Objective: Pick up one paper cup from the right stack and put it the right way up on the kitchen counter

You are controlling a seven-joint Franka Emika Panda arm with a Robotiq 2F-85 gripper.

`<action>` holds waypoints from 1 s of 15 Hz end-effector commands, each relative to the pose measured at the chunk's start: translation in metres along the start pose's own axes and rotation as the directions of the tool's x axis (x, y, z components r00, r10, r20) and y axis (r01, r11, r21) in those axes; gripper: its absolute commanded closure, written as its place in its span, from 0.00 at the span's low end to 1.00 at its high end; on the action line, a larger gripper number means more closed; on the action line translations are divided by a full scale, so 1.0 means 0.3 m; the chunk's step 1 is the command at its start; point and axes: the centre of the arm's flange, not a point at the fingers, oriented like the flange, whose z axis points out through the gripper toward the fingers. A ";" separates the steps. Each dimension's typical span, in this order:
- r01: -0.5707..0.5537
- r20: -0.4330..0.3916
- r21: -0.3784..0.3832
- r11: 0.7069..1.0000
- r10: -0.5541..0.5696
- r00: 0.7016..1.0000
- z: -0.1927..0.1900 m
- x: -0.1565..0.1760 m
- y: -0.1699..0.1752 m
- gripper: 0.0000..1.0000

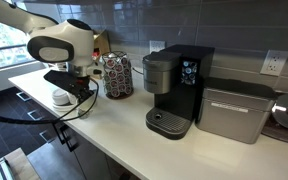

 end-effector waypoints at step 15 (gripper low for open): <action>0.339 0.184 -0.326 0.883 -0.293 0.938 0.125 0.117 -0.163 0.90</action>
